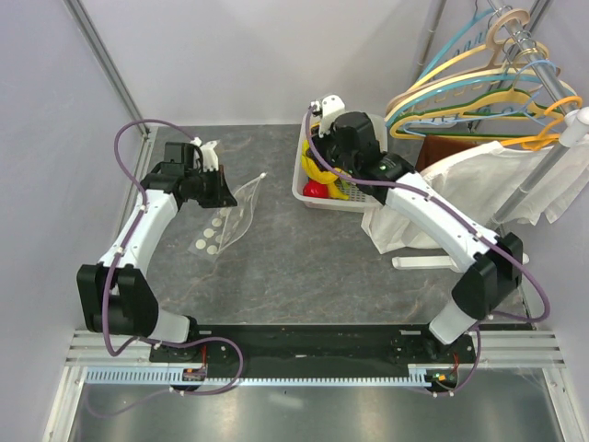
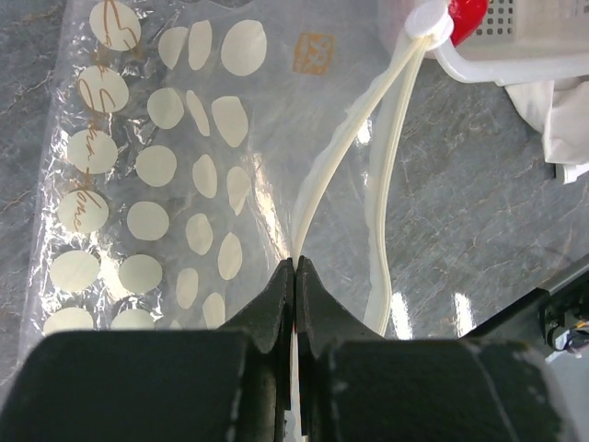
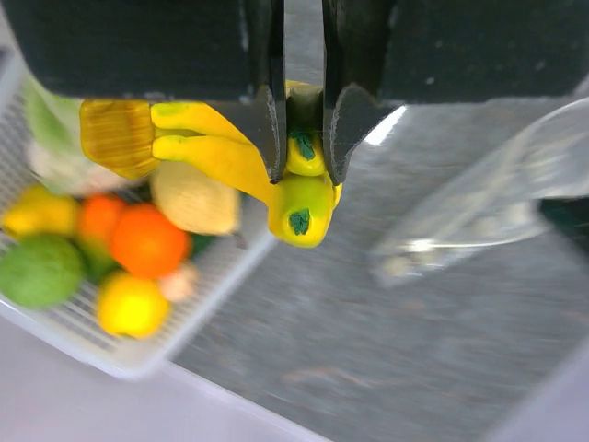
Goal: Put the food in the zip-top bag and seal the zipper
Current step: Pick up the fake fruit from the bin, then place the fake fruit in the zipper food storage bag.
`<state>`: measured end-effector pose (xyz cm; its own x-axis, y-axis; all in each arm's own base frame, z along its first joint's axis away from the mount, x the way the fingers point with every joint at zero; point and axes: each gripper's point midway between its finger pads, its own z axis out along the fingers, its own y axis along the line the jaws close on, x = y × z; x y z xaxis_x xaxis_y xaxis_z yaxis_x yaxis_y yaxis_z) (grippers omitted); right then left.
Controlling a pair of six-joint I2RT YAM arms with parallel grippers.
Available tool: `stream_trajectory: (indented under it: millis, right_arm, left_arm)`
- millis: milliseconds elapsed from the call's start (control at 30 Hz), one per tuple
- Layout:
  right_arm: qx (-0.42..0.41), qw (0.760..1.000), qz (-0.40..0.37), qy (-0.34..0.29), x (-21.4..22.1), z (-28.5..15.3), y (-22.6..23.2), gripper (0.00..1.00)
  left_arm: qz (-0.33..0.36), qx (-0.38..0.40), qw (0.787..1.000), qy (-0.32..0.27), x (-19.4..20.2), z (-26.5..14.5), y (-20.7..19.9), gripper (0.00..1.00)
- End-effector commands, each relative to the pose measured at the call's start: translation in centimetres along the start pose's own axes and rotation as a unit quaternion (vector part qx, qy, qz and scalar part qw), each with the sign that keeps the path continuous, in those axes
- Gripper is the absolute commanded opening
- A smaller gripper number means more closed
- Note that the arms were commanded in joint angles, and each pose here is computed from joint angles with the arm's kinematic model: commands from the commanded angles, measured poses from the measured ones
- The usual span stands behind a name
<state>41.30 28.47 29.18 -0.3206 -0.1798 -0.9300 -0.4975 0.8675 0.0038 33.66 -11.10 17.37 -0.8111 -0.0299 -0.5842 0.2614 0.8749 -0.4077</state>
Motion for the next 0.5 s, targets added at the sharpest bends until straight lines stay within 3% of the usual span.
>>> stream_trajectory:
  millis: [0,100,200,267,400,467]
  right_arm:
    - [-0.195,0.976,0.024,-0.090,-6.4,-5.3,6.8,0.00]
    - [-0.283,0.951,0.042,-0.119,-8.0,-8.2,10.0,0.00]
    - [-0.348,0.913,0.029,-0.209,-10.8,-11.5,12.8,0.00]
    - [-0.379,0.896,0.015,-0.232,-10.7,-13.0,14.1,0.00]
    - [-0.471,0.850,-0.006,-0.236,-11.0,-16.1,18.1,0.00]
    - [-0.485,0.843,0.009,-0.233,-11.2,-16.7,18.8,0.00]
  left_arm:
    - [-0.014,0.046,0.999,-0.018,-1.6,-0.6,-1.4,0.02]
    - [-0.018,0.089,0.996,-0.010,-1.2,-0.9,-2.7,0.02]
    - [-0.024,0.135,0.991,-0.001,-0.9,-1.3,-4.2,0.02]
    - [-0.027,0.158,0.987,0.004,-0.8,-1.6,-5.0,0.02]
    - [-0.038,0.179,0.983,0.008,-1.0,-1.9,-5.3,0.02]
    - [-0.051,0.213,0.976,0.014,-1.1,-2.2,-6.0,0.02]
